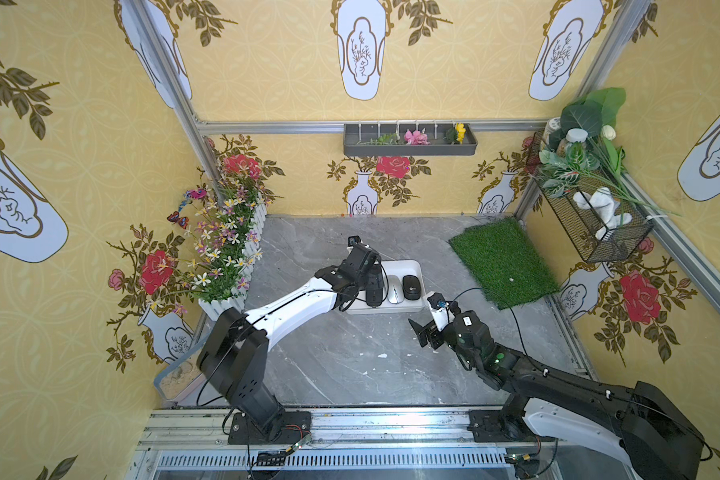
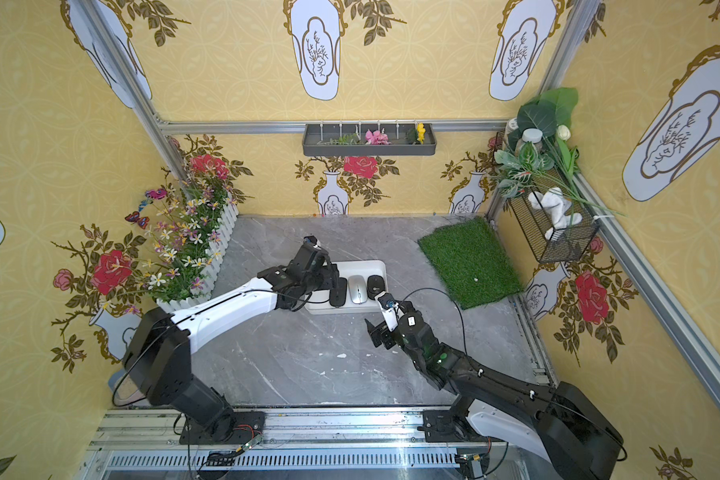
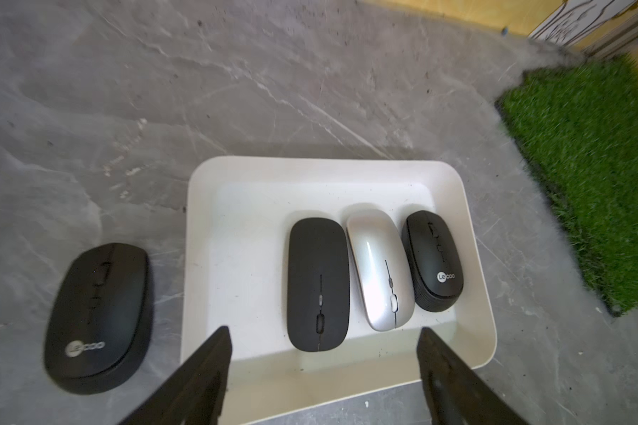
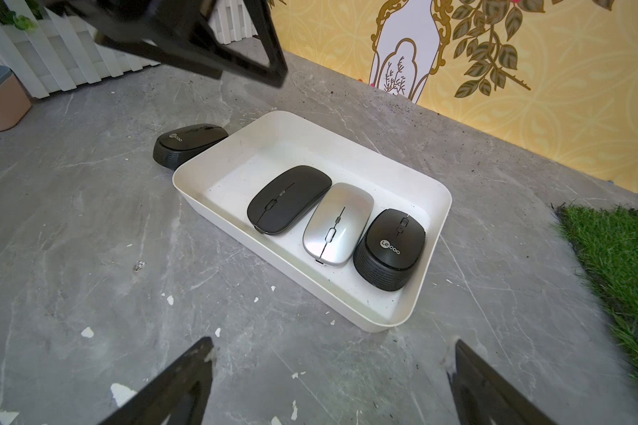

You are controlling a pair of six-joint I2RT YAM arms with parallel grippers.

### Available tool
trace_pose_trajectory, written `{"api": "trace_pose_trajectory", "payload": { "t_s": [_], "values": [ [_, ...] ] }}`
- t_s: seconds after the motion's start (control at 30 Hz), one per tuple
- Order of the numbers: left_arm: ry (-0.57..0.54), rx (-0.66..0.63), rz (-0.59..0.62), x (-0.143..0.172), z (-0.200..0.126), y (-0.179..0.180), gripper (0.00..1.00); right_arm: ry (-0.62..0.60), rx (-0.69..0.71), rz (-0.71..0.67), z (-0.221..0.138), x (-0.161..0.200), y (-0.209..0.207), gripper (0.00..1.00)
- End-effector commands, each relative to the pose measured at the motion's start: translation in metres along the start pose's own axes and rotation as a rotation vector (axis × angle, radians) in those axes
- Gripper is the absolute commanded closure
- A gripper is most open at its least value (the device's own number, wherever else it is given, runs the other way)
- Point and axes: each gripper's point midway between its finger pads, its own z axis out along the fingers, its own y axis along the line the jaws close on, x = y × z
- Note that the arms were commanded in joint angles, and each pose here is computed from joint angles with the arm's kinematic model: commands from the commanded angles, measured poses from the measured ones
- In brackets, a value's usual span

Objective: Put the mouse in the storage box
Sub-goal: Place the mouse in the storage box, then pick up the mouse from the center of the board.

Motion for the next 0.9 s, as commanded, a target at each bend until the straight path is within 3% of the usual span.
{"api": "trace_pose_trajectory", "payload": {
  "t_s": [0.0, 0.2, 0.33, 0.67, 0.87],
  "values": [
    [-0.182, -0.125, 0.064, -0.027, -0.030, 0.039, 0.17, -0.066, 0.003, -0.007, -0.002, -0.014, -0.001, 0.03],
    [-0.102, -0.282, -0.136, 0.001, -0.042, 0.151, 0.11, -0.042, -0.016, -0.029, 0.004, -0.012, 0.005, 0.03],
    [-0.033, -0.333, -0.203, 0.026, -0.034, 0.187, 0.04, -0.030, -0.034, -0.041, 0.007, -0.010, 0.010, 0.03],
    [0.208, -0.309, -0.220, 0.073, 0.017, 0.191, 0.02, -0.028, -0.029, -0.041, 0.008, -0.009, 0.009, 0.03],
    [0.244, -0.265, -0.209, 0.077, 0.035, 0.182, 0.02, -0.023, -0.030, -0.042, 0.009, -0.009, 0.010, 0.03]
  ]
}}
